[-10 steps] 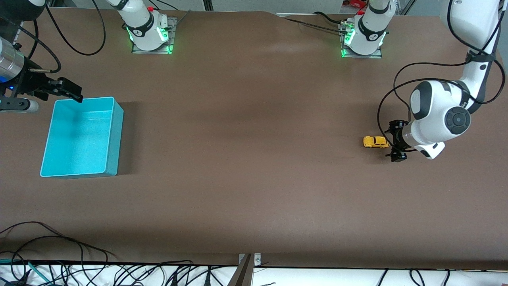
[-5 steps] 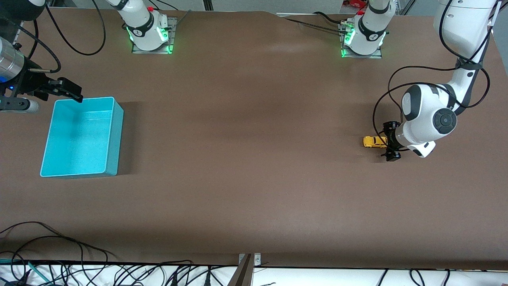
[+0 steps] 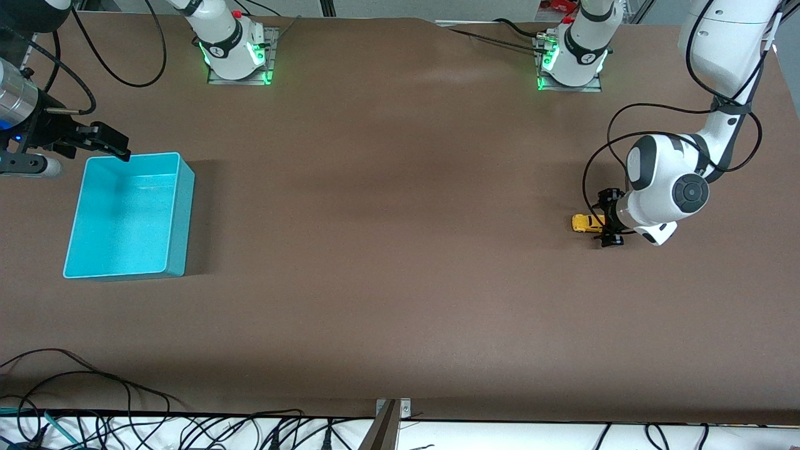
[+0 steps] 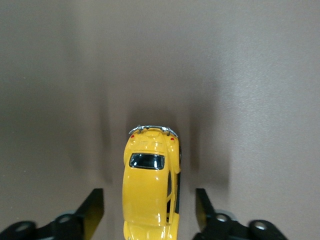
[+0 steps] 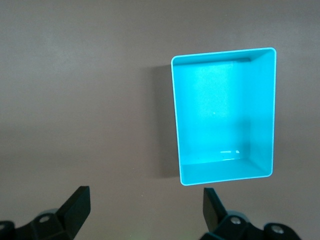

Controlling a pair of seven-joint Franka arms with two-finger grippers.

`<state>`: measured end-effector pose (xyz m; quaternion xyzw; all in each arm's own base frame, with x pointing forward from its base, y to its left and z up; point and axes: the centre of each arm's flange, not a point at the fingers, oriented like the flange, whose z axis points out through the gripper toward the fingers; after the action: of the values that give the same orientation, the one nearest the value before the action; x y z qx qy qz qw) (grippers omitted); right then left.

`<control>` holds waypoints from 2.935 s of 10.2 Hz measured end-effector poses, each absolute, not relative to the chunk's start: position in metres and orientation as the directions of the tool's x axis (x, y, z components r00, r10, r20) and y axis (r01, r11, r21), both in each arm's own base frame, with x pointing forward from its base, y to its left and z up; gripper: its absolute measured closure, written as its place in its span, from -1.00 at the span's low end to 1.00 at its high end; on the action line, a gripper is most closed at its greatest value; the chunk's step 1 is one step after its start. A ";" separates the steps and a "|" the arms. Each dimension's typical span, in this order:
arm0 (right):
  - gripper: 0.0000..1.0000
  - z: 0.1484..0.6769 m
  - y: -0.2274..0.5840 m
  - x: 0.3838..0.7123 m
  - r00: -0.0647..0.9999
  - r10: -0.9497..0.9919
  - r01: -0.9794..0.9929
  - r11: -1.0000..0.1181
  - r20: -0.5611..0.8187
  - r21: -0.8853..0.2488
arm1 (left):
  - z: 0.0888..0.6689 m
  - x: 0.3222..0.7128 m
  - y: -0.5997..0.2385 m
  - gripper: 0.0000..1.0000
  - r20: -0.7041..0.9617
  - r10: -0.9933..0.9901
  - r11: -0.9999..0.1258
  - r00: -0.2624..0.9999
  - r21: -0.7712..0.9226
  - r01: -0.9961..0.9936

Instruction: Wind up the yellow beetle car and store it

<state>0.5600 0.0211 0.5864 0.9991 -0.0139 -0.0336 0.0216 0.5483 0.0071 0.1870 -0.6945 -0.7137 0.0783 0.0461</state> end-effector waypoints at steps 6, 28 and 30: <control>-1.00 0.586 0.021 0.560 0.997 -0.029 -0.026 -0.999 -0.067 0.044 | 0.193 0.552 -0.007 0.12 -0.048 0.999 0.011 -0.019 -0.165 0.986; -1.00 0.587 0.021 0.560 0.997 -0.029 -0.026 -0.999 -0.066 0.044 | 0.186 0.555 0.068 0.12 0.024 1.000 -0.010 0.014 -0.157 0.988; -1.00 0.587 0.021 0.560 0.997 -0.029 -0.026 -0.999 -0.066 0.044 | 0.187 0.554 0.096 0.12 0.049 0.999 -0.007 0.014 -0.148 0.989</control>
<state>0.5600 0.0211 0.5866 0.9991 -0.0139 -0.0334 0.0213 0.5538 0.0956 0.1865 -0.7086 -0.7013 0.0347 0.0699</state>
